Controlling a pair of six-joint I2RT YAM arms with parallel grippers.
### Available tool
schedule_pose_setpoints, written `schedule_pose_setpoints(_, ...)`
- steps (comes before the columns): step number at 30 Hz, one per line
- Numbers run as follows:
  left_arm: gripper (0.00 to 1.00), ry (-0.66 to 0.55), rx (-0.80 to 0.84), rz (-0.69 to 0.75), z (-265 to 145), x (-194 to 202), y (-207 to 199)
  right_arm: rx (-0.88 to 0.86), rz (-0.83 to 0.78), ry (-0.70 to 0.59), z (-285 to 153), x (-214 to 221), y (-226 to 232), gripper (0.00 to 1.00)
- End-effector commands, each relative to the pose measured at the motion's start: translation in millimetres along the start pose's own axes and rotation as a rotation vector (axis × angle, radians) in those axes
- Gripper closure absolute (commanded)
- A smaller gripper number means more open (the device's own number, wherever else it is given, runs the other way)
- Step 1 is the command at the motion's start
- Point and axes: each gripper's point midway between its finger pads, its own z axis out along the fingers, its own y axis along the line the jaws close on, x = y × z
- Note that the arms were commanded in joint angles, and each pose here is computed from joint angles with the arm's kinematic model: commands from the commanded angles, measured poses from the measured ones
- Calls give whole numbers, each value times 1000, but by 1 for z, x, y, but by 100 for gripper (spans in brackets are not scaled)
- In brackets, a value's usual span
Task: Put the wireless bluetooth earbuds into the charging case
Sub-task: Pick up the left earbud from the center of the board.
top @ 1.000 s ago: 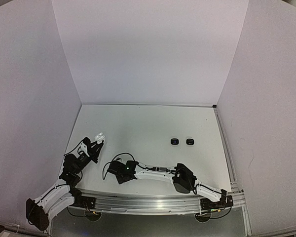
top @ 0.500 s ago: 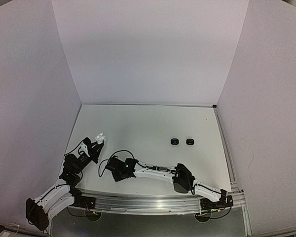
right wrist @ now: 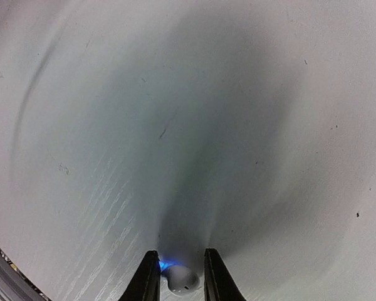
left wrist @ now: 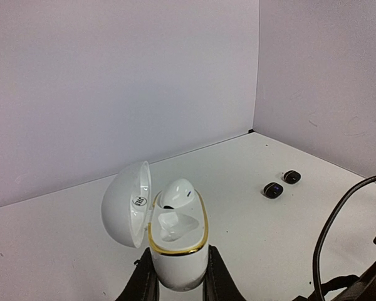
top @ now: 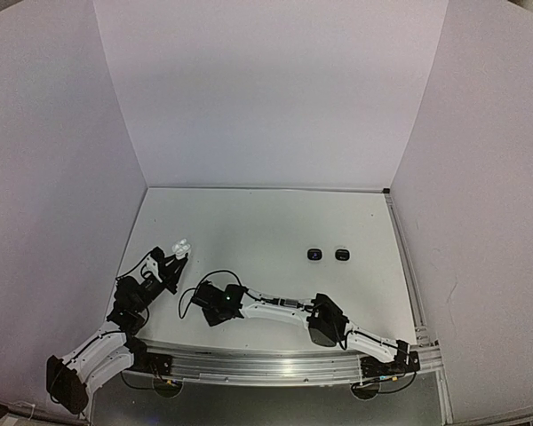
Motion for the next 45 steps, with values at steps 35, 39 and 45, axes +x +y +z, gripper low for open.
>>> schedule_pose_setpoints(35,100,-45,22,19,3,-23,-4,-6,-179,119,9,19,-17,79)
schedule_pose_setpoints(39,100,-46,22,20,3,-24,-4,-1,-173,122,11,20,-19,84)
schedule_pose_setpoints(45,100,-45,24,18,3,-23,-4,1,-171,120,8,20,-20,99)
